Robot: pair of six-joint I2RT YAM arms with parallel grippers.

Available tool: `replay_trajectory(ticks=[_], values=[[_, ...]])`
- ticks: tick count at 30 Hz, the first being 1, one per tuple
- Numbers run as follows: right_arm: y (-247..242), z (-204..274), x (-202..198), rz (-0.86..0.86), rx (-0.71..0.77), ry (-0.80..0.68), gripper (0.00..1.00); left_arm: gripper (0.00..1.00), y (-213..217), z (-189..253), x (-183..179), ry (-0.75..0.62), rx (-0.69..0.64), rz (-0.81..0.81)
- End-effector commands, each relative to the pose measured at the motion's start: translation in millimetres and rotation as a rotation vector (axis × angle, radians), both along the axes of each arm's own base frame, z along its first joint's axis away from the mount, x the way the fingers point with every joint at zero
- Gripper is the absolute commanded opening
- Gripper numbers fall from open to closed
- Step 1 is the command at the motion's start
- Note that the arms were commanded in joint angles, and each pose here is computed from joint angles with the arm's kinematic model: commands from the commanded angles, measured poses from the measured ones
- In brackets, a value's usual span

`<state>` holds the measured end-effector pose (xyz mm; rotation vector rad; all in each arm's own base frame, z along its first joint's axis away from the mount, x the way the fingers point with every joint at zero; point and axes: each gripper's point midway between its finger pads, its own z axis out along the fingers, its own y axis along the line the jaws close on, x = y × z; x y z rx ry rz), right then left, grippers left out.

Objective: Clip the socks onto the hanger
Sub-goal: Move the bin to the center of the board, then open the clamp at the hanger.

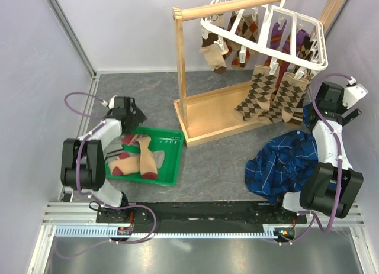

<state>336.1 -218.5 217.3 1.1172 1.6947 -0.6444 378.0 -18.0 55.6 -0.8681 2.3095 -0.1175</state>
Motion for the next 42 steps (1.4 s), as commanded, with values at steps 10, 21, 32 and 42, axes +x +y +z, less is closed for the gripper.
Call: replay_trajectory(ticks=[10,21,32,42], values=[[11.2,-9.7,-8.7,0.013,0.046,-0.055,0.98,1.0,-37.5,90.2,166.9,-0.345,-0.012,-0.347],[39.1,9.3,-38.1,0.072,0.133,-0.067,0.98,1.0,-33.4,176.4,144.9,-0.482,0.049,-0.362],[79.2,97.2,-93.0,0.214,-0.051,-0.096,0.98,1.0,-33.7,212.4,54.1,-0.49,-0.049,-0.277],[168.2,195.6,-120.2,0.789,-0.263,-0.248,0.98,1.0,-65.6,244.4,-10.2,-0.47,0.055,-0.43]])
